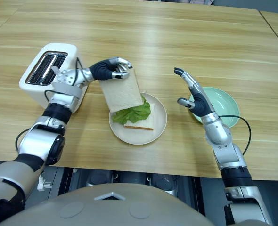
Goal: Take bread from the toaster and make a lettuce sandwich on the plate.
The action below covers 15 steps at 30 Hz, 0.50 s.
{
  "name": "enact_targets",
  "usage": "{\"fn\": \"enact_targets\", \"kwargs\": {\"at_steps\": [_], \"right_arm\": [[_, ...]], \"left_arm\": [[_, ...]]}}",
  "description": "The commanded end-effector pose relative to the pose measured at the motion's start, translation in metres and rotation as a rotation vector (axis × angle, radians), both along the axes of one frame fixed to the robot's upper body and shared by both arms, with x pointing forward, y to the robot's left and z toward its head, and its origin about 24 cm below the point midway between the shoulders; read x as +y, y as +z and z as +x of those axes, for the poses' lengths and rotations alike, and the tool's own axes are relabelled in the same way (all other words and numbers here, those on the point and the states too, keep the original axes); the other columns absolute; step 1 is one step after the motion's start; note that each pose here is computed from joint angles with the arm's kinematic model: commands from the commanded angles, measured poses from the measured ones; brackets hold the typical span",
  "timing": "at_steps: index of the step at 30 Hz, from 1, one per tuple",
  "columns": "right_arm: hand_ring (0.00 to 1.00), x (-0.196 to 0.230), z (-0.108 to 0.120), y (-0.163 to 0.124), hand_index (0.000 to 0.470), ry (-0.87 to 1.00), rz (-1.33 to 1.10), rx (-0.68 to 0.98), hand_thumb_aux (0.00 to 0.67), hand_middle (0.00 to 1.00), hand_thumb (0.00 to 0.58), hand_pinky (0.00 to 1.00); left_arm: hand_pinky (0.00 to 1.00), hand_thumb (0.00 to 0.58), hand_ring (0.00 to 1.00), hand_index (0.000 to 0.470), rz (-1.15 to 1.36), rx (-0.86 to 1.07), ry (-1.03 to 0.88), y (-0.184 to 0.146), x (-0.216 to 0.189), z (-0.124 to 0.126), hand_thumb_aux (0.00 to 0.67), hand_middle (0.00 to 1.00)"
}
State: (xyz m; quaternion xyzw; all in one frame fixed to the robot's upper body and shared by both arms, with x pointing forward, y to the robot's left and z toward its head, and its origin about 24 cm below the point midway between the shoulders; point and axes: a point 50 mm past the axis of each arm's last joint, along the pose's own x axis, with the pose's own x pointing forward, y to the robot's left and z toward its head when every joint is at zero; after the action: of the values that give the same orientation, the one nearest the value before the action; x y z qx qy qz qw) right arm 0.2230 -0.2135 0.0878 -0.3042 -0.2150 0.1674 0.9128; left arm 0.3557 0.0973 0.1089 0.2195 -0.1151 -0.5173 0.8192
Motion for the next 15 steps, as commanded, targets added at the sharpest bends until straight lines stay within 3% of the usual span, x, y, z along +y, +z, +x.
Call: {"fn": "enact_targets", "kwargs": {"at_steps": [1, 15], "right_arm": [[0.0, 0.008, -0.013, 0.003, 0.0, 0.148, 0.013, 0.041, 0.0, 0.0, 0.0, 0.0], [0.0, 0.044, -0.043, -0.01, 0.0, 0.458, -0.015, 0.177, 0.0, 0.0, 0.0, 0.0]], "left_arm": [[1.0, 0.58, 1.0, 0.46, 0.099, 0.065, -0.029, -0.015, -0.015, 0.002, 0.67, 1.0], [1.0, 0.58, 1.0, 0.46, 0.342, 0.108, -0.035, -0.056, -0.052, -0.01, 0.67, 1.0]]}}
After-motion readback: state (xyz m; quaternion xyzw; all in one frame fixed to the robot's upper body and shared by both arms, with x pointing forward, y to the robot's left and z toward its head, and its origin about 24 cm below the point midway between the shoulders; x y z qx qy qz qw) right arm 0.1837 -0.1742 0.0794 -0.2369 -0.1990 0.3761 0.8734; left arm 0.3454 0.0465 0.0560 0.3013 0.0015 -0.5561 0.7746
